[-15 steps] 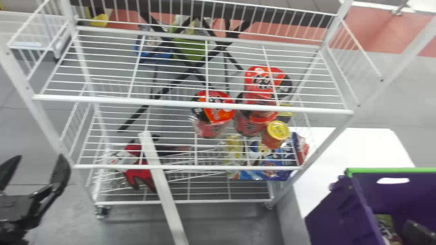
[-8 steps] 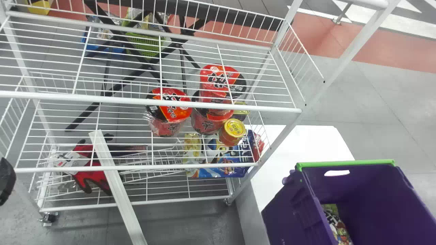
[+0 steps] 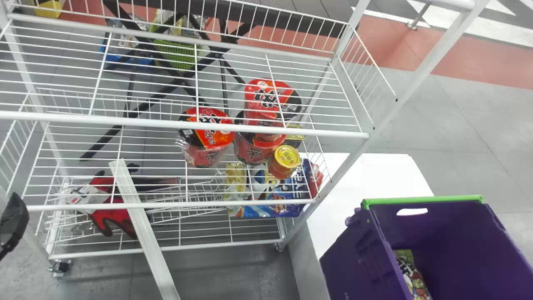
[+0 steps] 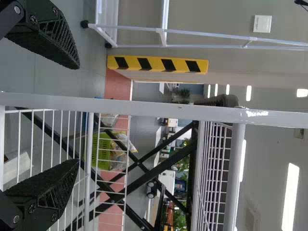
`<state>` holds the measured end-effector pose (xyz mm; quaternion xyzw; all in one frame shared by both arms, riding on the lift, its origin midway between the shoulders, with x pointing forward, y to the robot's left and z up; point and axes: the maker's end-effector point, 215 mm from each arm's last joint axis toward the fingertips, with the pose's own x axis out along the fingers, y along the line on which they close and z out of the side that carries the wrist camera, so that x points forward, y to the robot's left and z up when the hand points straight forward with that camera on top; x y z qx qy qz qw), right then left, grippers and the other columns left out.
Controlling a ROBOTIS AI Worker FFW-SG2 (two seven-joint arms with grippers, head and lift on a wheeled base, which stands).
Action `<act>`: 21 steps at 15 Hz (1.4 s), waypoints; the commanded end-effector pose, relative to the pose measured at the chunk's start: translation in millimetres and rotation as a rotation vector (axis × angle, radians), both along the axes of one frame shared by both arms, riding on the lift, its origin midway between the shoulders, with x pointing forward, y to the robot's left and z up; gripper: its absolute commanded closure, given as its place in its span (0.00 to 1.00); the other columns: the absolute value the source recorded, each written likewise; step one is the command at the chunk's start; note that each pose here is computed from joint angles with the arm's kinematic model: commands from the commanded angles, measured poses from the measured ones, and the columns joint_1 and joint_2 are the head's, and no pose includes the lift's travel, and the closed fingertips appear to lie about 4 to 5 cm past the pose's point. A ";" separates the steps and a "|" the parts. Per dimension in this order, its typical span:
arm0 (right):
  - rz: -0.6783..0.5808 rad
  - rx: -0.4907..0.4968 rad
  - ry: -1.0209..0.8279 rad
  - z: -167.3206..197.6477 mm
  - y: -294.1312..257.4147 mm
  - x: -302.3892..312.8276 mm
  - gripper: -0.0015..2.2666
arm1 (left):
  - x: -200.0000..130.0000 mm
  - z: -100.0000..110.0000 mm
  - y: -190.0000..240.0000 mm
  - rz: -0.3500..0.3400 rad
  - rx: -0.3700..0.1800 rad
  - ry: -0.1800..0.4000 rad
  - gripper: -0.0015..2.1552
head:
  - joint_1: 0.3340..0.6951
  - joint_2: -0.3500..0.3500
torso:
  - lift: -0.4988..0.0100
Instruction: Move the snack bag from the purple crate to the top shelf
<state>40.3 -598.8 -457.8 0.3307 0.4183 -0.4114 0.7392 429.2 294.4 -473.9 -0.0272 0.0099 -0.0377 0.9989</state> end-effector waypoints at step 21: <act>-0.072 0.134 0.176 -208.1 57.4 -10.8 0.07 | -8.4 -2.9 2.8 0.000 0.009 0.003 0.06 | 1.00 0.00 | 0.09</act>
